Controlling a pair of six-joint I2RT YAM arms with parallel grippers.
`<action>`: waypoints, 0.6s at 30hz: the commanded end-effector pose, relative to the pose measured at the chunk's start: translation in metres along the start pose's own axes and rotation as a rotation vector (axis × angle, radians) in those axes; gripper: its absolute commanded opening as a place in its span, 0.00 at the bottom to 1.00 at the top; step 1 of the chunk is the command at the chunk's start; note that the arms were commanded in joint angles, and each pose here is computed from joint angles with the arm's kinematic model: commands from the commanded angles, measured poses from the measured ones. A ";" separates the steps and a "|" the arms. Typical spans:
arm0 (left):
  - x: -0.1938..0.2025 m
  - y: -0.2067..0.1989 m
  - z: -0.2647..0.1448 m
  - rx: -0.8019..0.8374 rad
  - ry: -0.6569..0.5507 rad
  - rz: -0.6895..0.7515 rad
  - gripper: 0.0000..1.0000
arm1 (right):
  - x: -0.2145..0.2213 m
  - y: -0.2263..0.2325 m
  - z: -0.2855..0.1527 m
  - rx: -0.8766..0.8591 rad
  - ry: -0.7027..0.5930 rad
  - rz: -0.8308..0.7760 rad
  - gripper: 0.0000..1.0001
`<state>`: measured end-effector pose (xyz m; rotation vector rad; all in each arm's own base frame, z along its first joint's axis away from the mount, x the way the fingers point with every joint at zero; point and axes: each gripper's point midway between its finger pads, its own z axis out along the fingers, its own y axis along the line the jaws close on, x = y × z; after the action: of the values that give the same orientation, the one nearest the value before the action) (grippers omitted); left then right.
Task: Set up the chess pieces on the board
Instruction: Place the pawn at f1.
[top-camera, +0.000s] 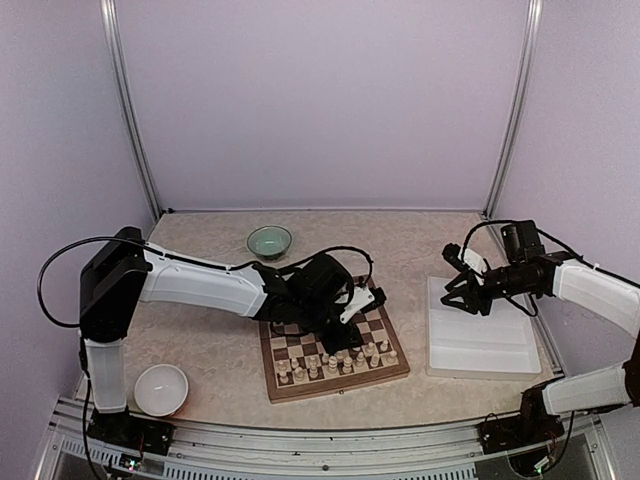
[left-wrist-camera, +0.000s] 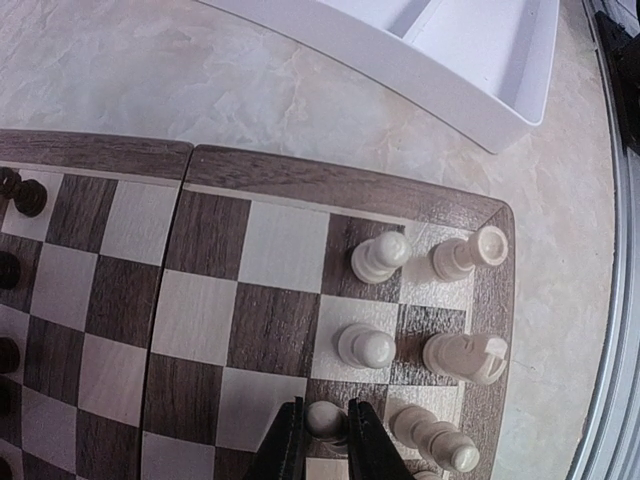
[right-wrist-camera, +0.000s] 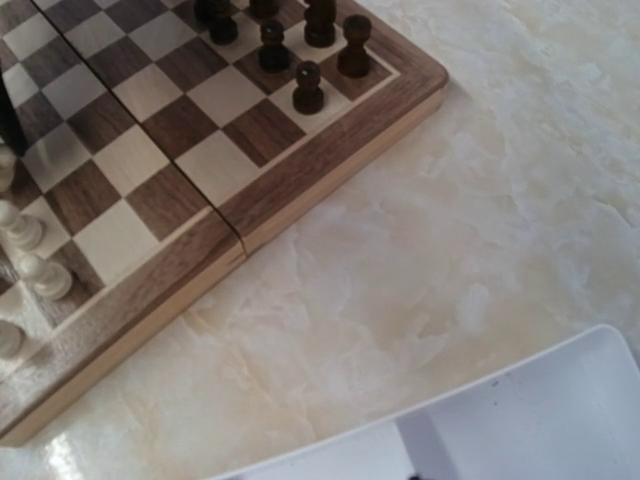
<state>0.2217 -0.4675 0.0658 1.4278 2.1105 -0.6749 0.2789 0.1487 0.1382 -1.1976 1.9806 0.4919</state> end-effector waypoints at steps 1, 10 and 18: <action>-0.004 -0.002 0.005 0.018 0.004 0.017 0.17 | 0.005 0.000 0.002 -0.010 -0.001 0.008 0.37; 0.000 -0.005 0.008 0.025 0.017 0.014 0.19 | 0.006 0.000 0.002 -0.012 0.000 0.009 0.37; 0.000 -0.006 0.005 0.023 0.017 0.016 0.19 | 0.005 0.001 0.002 -0.012 -0.001 0.007 0.37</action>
<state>0.2200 -0.4680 0.0580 1.4452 2.1286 -0.6686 0.2788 0.1491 0.1380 -1.2053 1.9752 0.4919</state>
